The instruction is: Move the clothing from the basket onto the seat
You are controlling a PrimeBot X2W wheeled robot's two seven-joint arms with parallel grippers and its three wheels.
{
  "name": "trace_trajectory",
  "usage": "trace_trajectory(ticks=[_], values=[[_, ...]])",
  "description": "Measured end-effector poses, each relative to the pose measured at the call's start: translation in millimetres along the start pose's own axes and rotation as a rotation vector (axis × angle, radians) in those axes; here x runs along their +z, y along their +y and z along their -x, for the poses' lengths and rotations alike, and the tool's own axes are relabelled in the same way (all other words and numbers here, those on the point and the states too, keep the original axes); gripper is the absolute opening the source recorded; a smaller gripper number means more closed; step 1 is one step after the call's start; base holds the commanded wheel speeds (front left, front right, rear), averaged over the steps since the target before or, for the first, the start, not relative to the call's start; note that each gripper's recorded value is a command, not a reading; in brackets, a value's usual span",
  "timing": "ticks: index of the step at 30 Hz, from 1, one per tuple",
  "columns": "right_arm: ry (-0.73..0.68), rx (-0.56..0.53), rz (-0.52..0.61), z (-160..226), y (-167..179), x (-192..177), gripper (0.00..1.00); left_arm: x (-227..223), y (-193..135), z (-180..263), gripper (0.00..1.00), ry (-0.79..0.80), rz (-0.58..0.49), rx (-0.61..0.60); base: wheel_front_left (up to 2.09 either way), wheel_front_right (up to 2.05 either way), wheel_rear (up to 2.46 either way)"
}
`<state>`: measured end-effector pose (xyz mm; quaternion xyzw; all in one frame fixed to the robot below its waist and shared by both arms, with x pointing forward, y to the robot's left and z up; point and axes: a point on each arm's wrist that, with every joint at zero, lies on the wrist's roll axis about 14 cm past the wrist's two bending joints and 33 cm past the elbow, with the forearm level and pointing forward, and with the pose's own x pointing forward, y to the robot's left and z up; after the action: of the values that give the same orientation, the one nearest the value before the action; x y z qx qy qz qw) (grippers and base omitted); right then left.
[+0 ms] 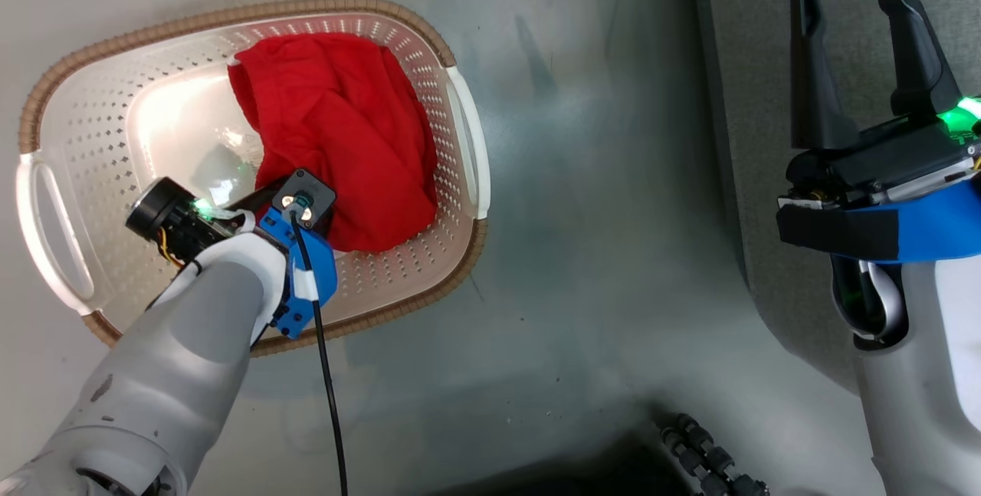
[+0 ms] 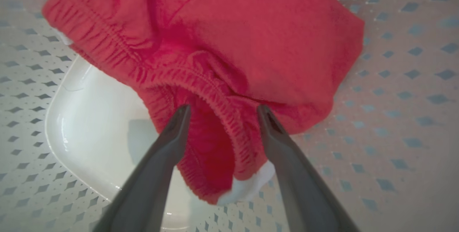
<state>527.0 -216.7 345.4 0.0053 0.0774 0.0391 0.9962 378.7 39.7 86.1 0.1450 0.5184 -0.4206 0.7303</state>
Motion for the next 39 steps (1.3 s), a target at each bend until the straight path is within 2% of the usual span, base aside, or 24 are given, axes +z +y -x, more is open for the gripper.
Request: trace_trajectory(ticks=[12,13,14,15,23,28,39], values=[[0.049,0.001,0.003,-8,-2,-32,1.0,-18,-3,-27,1.0,0.061,0.006,-0.045,0.0,0.0,0.0],[0.05,0.002,0.002,-9,-2,-33,1.0,-20,-4,-28,0.34,0.074,0.001,-0.048,0.0,0.0,0.0],[0.051,0.002,0.002,-9,-2,-34,1.0,-22,-5,-28,0.08,0.083,-0.004,-0.051,0.0,0.0,0.0],[0.052,0.002,0.002,-9,-2,-34,1.0,-23,-5,-29,0.0,0.085,-0.004,-0.052,0.0,0.0,0.0],[0.042,-0.006,0.003,-10,-4,-29,1.0,-14,-8,-25,0.0,0.067,0.006,-0.059,0.0,0.0,0.0],[0.014,-0.005,0.0,-11,-4,-16,1.0,12,-9,-16,0.0,-0.022,0.064,-0.047,0.0,0.0,0.0],[-0.051,0.015,-0.007,-6,4,21,1.0,78,-21,28,0.0,-0.264,0.076,-0.027,0.0,0.0,0.0]])
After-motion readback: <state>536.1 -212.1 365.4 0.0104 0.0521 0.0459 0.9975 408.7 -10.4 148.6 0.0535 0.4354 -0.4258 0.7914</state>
